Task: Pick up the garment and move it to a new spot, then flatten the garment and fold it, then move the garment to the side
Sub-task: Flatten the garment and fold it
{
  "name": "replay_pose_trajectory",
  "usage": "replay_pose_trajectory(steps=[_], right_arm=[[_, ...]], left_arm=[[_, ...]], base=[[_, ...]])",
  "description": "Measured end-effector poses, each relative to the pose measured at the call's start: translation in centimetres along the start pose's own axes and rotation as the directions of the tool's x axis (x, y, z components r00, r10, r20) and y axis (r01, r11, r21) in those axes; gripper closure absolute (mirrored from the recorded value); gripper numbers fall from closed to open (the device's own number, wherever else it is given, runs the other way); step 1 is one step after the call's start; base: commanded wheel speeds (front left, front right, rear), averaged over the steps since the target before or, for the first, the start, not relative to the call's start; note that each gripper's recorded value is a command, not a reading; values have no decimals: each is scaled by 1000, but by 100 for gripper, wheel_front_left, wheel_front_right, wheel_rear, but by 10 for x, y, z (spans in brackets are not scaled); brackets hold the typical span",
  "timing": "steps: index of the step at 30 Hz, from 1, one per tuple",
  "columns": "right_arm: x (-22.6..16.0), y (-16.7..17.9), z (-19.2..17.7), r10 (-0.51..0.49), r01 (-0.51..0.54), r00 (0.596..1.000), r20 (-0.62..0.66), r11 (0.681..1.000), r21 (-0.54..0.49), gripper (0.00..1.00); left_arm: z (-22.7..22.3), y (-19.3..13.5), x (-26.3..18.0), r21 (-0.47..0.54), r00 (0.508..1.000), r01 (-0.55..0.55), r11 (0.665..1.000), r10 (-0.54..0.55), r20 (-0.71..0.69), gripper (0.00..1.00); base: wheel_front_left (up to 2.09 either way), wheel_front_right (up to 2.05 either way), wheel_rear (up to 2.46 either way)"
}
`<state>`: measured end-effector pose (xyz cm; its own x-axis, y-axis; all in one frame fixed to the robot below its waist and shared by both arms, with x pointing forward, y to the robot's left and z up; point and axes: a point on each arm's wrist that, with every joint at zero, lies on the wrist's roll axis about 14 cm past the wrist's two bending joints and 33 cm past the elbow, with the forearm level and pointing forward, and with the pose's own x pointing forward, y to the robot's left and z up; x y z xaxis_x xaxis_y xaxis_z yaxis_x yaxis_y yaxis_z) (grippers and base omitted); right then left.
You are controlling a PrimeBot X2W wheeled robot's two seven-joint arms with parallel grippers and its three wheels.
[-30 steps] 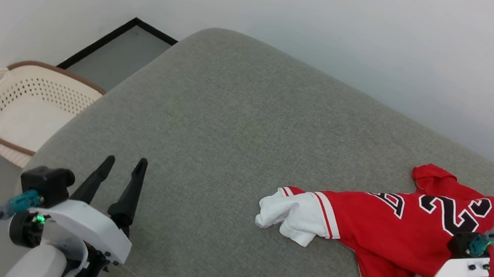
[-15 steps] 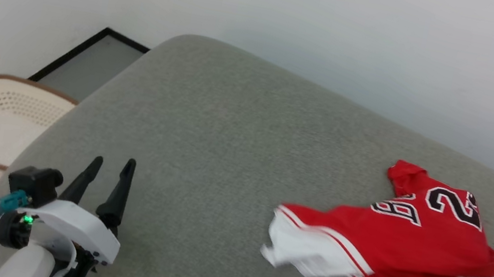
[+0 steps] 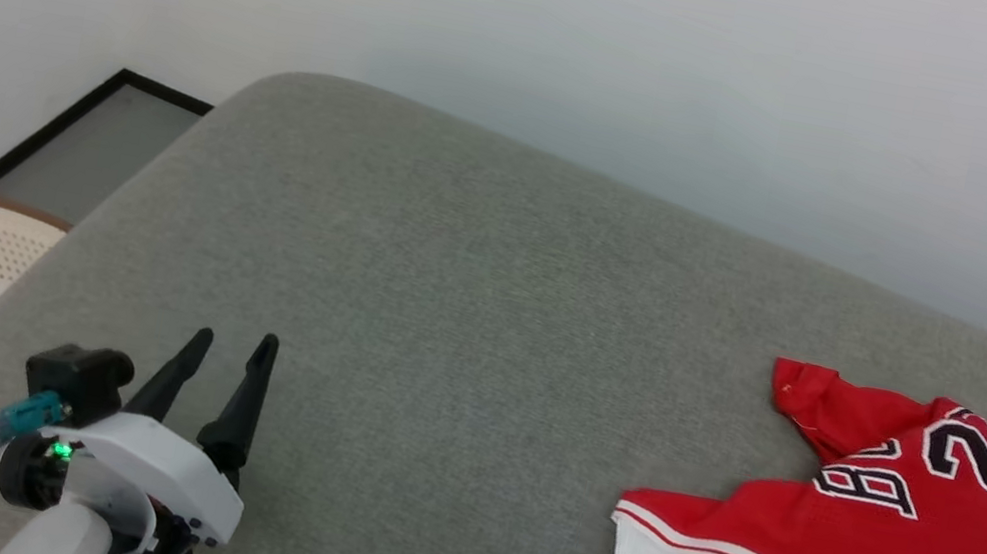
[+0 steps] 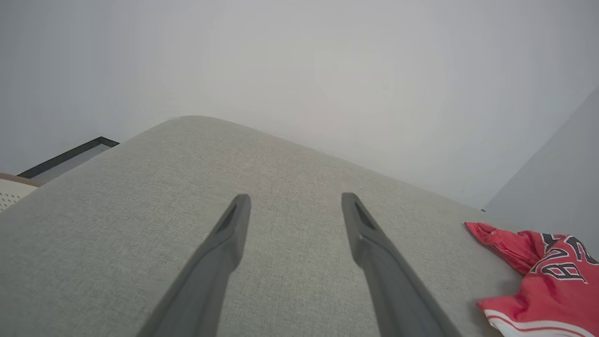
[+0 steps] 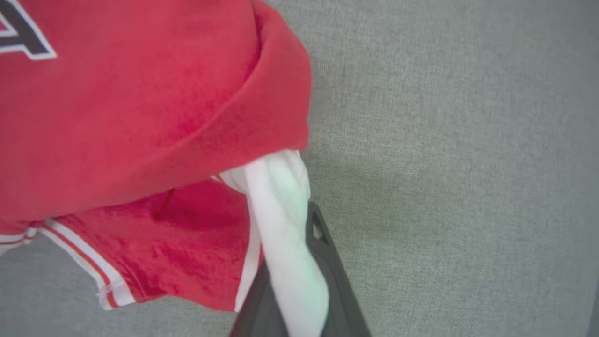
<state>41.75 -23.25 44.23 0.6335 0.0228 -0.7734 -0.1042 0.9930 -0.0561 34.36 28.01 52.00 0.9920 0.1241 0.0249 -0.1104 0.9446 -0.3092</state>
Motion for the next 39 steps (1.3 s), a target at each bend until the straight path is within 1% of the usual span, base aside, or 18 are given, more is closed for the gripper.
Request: replay_pose_trajectory(steps=[6, 12, 13, 14, 15, 20, 25, 29, 32, 36, 39], right_arm=[[13, -4, -23, -7, 9, 999, -45, 999, 35, 100], [26, 0, -23, -4, 5, 999, -42, 999, 38, 100], [27, 0, -22, -5, 7, 999, -43, 999, 41, 88], [28, 0, -20, -6, 8, 999, -39, 999, 43, 54], [28, 0, -18, -8, 9, 999, -33, 999, 37, 0], [26, 1, -5, -7, 8, 1000, -11, 999, 32, 0], [15, 4, 11, 11, -13, 998, 64, 999, 33, 0], [-1, 4, 28, 23, -27, 986, 168, 999, 22, 0], [-11, 1, 28, 23, -27, 973, 228, 999, 17, 0], [-29, -2, 29, 22, -20, 939, 343, 1000, -8, 0], [-44, -2, 33, 17, -2, 888, 459, 999, -34, 0]], left_arm=[[-9, -5, 6, 4, 999, 13, 1000, -13, -36, 0], [-12, -7, 10, 9, 998, 21, 1000, -20, -56, 0], [-12, -8, 11, 10, 998, 23, 1000, -22, -55, 0], [-11, -8, 12, 12, 998, 26, 1000, -25, -55, 0], [-10, -9, 12, 13, 998, 30, 999, -30, -55, 0], [-8, -8, 14, 20, 997, 36, 999, -34, -64, 0], [-5, -10, 16, 23, 997, 46, 999, -44, -57, 0], [-6, -19, 18, 20, 996, 67, 998, -66, -56, 0], [-8, -24, 20, 15, 995, 81, 997, -80, -56, 0], [-8, -35, 26, 14, 993, 105, 994, -105, -50, 0], [-7, -46, 31, 13, 990, 134, 991, -133, -42, 0]], base=[[0, 0, 0], [0, 0, 0], [0, 0, 0], [0, 0, 0], [0, 0, 0], [0, 0, 0], [0, 0, 0], [0, 0, 0], [0, 0, 0], [0, 0, 0], [0, 0, 0]])
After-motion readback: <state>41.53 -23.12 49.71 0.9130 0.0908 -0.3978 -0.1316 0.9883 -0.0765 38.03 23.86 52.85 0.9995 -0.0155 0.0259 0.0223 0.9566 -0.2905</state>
